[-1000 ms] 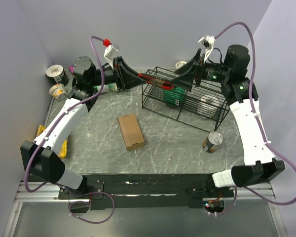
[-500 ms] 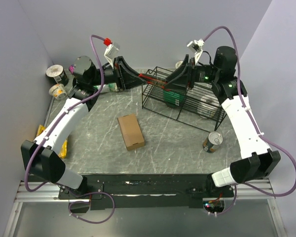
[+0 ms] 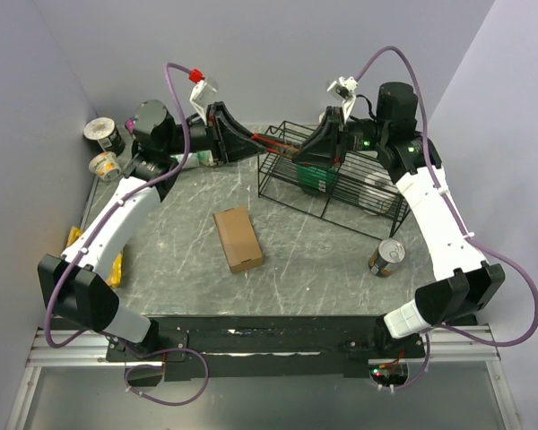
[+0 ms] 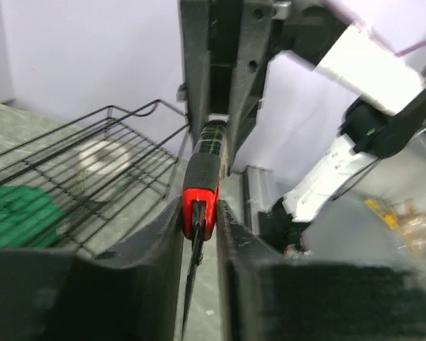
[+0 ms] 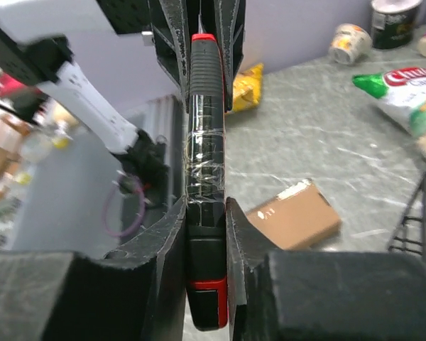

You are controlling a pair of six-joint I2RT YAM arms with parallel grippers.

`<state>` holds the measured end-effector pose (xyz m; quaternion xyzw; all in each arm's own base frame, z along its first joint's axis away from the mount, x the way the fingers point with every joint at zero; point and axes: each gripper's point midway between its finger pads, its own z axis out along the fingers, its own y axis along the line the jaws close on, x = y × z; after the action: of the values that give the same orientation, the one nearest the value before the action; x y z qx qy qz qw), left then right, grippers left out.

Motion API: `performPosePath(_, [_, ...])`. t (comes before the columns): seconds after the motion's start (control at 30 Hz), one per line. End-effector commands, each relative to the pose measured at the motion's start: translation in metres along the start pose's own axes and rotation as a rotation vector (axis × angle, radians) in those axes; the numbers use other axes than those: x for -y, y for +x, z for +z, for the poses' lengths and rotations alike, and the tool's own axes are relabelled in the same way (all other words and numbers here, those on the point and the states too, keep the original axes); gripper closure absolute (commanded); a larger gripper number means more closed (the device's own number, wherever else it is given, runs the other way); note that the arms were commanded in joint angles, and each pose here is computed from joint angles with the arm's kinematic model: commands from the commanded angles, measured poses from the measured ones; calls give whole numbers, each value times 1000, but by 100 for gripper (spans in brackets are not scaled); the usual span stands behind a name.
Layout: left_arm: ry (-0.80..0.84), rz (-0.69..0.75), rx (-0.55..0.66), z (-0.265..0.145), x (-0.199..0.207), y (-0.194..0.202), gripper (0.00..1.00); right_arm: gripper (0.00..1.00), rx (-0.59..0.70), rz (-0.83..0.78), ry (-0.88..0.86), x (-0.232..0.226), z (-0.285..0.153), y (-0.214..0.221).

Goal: Unpack the express box

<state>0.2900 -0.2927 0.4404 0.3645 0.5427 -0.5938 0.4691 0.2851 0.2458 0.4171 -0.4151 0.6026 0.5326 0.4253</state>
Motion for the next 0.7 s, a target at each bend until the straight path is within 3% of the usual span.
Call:
performPosePath(0.0, [-26, 197, -54, -12, 4, -6, 48, 100, -65, -236, 125, 4, -12, -13])
performPosePath(0.1, [-159, 370, -201, -35, -15, 27, 33, 100, -204, -373, 185, 9, -21, 0])
performPosePath(0.13, [-180, 480, -244, -46, -11, 32, 33, 100, -240, -480, 197, 10, -26, -5])
performPosePath(0.17, [-203, 521, -252, -50, -11, 31, 33, 100, -309, -440, 174, 5, -24, 15])
performPosePath(0.23, [-248, 566, -246, -58, -6, 29, 32, 100, -424, -519, 229, 15, -28, 29])
performPosePath(0.47, [-221, 617, -252, -57, 9, 26, 34, 100, -580, -605, 246, 11, -11, 56])
performPosePath(0.67, [-118, 564, -335, -48, 16, 50, 39, 100, -575, -627, 255, 5, 2, 49])
